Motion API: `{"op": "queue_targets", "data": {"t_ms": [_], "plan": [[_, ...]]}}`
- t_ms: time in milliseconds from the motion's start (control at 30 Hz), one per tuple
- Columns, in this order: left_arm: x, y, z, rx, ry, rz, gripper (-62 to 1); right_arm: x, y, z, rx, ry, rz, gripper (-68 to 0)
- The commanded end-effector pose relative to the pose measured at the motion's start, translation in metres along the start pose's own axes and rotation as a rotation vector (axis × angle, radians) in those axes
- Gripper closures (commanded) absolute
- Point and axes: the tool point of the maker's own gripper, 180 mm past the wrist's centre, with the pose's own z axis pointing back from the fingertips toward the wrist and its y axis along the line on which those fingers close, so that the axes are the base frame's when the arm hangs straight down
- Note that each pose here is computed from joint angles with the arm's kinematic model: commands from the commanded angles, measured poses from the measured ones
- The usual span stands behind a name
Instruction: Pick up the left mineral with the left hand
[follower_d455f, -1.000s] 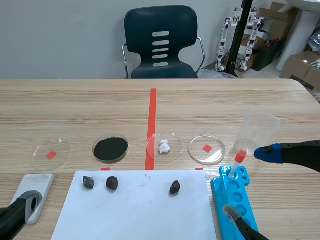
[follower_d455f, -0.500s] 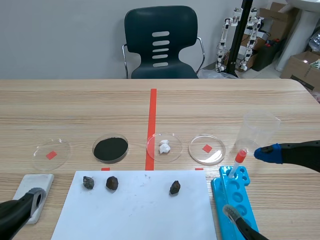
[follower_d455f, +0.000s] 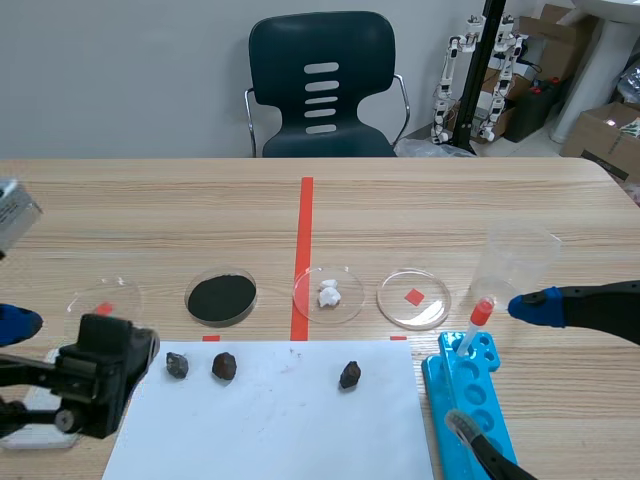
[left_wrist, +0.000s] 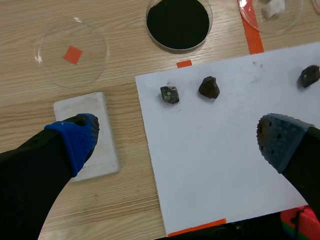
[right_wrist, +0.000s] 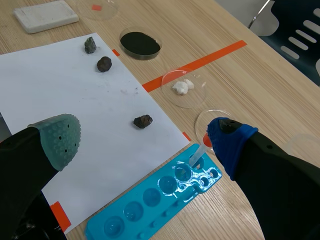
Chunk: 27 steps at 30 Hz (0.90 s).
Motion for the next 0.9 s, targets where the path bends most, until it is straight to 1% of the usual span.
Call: {"op": "queue_targets", "data": {"t_ms": [0,100,133,200,233,267,333,367,467,567,633,867], "plan": [[0.005,0.001,0.0,0.021,-0.005,0.025,-62.3,0.005,-0.001,0.0,-0.004,-0.019,-0.007,-52.9],[0.007,0.0,-0.005,0.066,0.015,0.103,-62.3,0.005,-0.001,0.0,-0.004,-0.019,-0.007,-52.9],[0.007,-0.002,-0.006,0.07,0.022,0.12,-62.3,0.005,-0.001,0.0,-0.004,-0.019,-0.007,-52.9],[0.011,-0.006,-0.009,0.065,0.026,0.136,-62.3,0.005,-0.001,0.0,-0.004,-0.019,-0.007,-52.9],[0.012,-0.007,-0.011,0.069,0.031,0.148,-62.3,0.005,-0.001,0.0,-0.004,-0.019,-0.007,-52.9],[0.011,-0.005,-0.013,0.086,0.044,0.17,-62.3,0.005,-0.001,0.0,-0.004,-0.019,-0.007,-52.9],[0.006,0.002,-0.018,0.129,0.081,0.223,-62.3,0.005,-0.001,0.0,-0.004,-0.019,-0.007,-52.9],[0.002,0.005,-0.021,0.146,0.1,0.242,-62.3,0.005,-0.001,0.0,-0.004,-0.019,-0.007,-52.9],[-0.013,0.012,-0.033,0.185,0.168,0.274,-62.3,0.005,-0.001,0.0,-0.004,-0.019,-0.007,-52.9],[-0.021,0.014,-0.047,0.195,0.21,0.268,-62.3,0.005,-0.001,0.0,-0.004,-0.019,-0.007,-52.9],[-0.023,0.014,-0.055,0.194,0.223,0.258,-62.3,0.005,-0.001,0.0,-0.004,-0.019,-0.007,-52.9],[-0.013,0.008,-0.073,0.178,0.219,0.224,-62.3,0.005,-0.001,0.0,-0.004,-0.019,-0.007,-52.9]]}}
